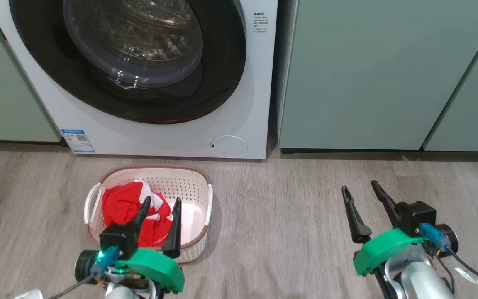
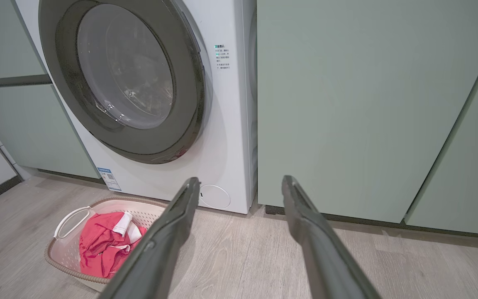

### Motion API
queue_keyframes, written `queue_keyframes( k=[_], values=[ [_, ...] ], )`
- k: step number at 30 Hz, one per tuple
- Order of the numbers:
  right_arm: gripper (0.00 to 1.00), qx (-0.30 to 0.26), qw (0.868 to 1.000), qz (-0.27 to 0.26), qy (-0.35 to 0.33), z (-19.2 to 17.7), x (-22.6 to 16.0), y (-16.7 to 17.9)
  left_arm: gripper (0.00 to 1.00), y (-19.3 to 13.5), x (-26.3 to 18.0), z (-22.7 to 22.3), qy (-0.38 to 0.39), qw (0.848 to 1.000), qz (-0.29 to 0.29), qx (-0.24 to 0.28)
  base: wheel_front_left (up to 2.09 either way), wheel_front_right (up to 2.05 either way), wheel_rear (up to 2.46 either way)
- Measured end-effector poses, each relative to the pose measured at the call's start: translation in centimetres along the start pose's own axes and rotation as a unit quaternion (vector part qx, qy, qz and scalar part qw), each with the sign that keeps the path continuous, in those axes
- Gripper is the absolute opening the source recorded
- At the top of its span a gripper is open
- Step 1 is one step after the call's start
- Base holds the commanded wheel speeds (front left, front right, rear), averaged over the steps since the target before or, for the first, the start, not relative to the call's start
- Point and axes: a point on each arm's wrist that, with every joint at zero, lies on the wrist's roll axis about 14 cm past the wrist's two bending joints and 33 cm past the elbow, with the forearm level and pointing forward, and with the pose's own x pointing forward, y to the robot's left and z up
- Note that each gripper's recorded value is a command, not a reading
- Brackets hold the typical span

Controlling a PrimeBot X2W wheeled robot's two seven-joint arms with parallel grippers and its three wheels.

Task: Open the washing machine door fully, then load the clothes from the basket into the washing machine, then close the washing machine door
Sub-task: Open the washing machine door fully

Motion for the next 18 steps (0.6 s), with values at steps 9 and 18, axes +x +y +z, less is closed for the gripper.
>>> queue_keyframes(
  k=[9,18],
  values=[
    [1.0,0.0,1.0,0.001,-0.003,0.15,0.11,0.06,1.0,0.27,0.11,0.41,-0.007,1.0,0.008,0.006,0.0,0.0,0.0],
    [0.0,0.012,1.0,0.008,-0.008,0.44,0.4,0.61,1.0,0.51,0.14,0.25,-0.004,1.0,0.012,0.005,0.0,0.0,0.0]
  ],
)
